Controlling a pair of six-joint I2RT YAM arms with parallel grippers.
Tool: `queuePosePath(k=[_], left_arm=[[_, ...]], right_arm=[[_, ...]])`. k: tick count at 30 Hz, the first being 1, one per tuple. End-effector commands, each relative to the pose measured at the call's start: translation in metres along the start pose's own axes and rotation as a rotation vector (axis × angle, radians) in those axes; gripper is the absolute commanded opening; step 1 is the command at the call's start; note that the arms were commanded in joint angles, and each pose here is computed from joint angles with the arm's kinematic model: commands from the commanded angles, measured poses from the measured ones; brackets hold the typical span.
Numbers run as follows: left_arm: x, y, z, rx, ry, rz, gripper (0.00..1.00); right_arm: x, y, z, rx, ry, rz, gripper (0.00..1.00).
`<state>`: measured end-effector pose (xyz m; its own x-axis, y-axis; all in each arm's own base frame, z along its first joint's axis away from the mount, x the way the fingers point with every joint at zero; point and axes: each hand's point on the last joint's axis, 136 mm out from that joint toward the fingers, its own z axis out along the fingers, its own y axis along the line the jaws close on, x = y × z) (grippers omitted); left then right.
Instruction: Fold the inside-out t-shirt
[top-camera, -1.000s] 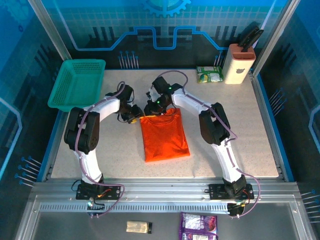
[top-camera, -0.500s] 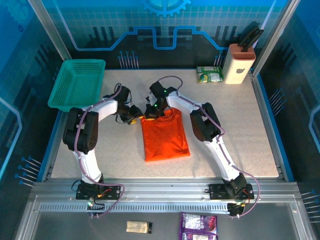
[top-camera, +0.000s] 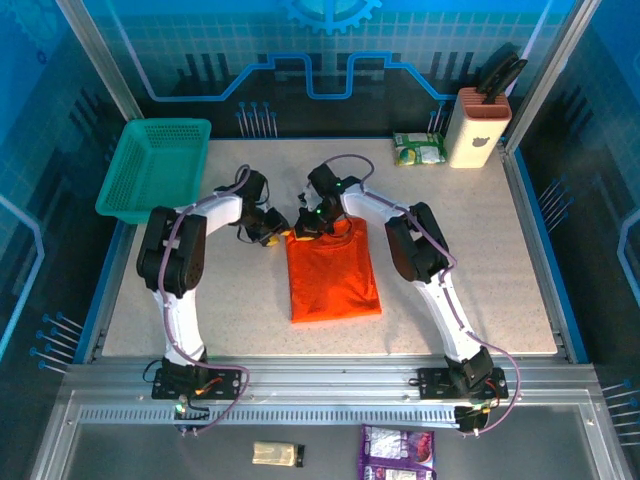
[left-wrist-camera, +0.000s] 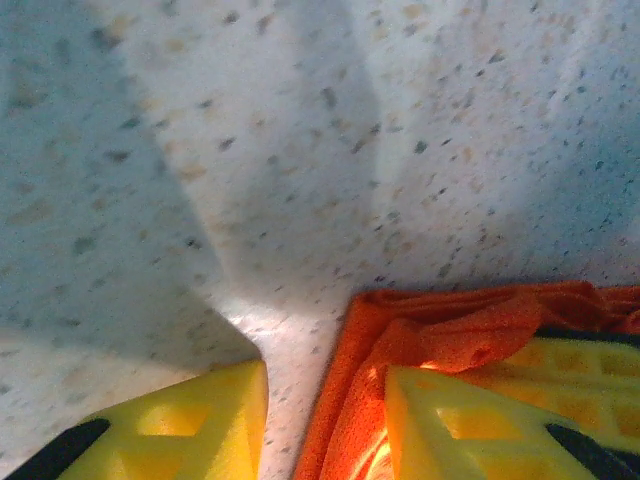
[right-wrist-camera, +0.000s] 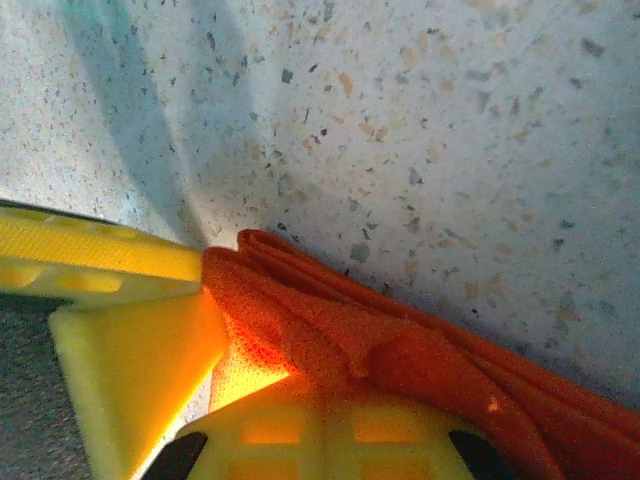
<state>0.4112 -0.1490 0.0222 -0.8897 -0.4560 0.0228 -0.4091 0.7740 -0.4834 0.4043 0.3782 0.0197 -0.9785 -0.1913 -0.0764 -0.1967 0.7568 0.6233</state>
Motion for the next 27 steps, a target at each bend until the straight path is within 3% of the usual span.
queuePosePath(k=[1,8,17,27], left_arm=[[0.004,-0.011,0.015,0.016,0.033,0.031,0.35],[0.015,-0.018,0.031,0.035,0.079,0.04,0.31],[0.02,-0.023,0.025,0.077,0.067,0.044,0.22],[0.014,-0.027,0.01,0.064,0.038,0.113,0.27]], right_arm=[[0.022,-0.043,0.015,0.089,0.067,0.108,0.04],[0.025,-0.045,0.017,0.076,0.07,0.121,0.04],[0.022,-0.046,0.011,0.056,0.051,0.141,0.04],[0.019,-0.046,0.008,0.037,0.048,0.15,0.04]])
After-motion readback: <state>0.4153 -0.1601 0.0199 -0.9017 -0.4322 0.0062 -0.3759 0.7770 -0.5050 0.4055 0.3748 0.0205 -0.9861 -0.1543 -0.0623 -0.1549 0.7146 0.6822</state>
